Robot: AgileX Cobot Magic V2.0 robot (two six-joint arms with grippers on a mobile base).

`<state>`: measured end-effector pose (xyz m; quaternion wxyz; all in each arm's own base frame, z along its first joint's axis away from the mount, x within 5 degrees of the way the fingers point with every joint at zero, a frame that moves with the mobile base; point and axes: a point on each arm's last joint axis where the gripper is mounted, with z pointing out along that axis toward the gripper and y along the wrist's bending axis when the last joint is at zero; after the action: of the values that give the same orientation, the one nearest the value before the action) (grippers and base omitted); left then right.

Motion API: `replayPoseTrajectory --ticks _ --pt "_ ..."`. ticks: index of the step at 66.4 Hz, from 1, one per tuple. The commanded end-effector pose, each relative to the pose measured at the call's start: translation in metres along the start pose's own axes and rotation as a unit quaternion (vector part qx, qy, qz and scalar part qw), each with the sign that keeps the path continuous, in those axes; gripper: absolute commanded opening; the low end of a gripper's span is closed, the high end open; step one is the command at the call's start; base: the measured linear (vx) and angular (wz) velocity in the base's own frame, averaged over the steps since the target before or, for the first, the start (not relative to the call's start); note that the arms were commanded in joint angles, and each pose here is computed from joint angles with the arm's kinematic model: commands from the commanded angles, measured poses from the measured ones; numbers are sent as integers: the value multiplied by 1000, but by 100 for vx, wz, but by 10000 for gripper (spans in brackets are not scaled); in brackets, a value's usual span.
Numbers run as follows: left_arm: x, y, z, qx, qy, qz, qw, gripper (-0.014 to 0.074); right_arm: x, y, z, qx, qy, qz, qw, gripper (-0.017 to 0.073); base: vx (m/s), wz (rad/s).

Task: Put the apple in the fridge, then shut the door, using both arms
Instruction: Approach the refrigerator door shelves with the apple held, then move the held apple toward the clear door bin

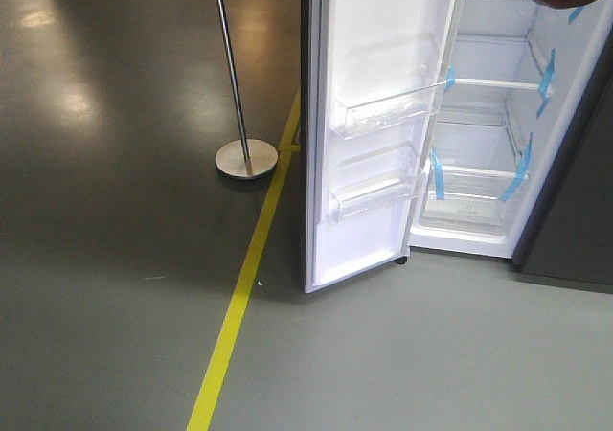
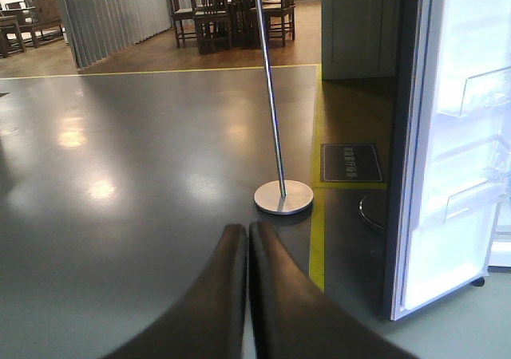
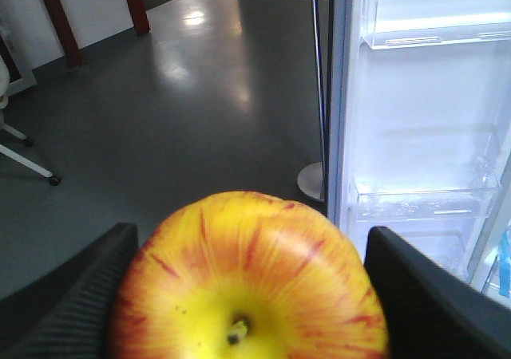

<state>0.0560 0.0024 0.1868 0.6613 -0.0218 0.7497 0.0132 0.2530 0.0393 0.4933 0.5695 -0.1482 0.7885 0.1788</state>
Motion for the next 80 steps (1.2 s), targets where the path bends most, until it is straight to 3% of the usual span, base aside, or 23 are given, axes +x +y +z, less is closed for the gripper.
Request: replayPoseTrajectory --ticks 1,80 --pt "-3 0 0 0 -39 -5 999 -8 -18 7 -16 7 -62 -6 998 141 7 3" --pt "-3 0 0 0 -39 -5 999 -8 -18 7 -16 7 -62 -6 998 141 9 -2"
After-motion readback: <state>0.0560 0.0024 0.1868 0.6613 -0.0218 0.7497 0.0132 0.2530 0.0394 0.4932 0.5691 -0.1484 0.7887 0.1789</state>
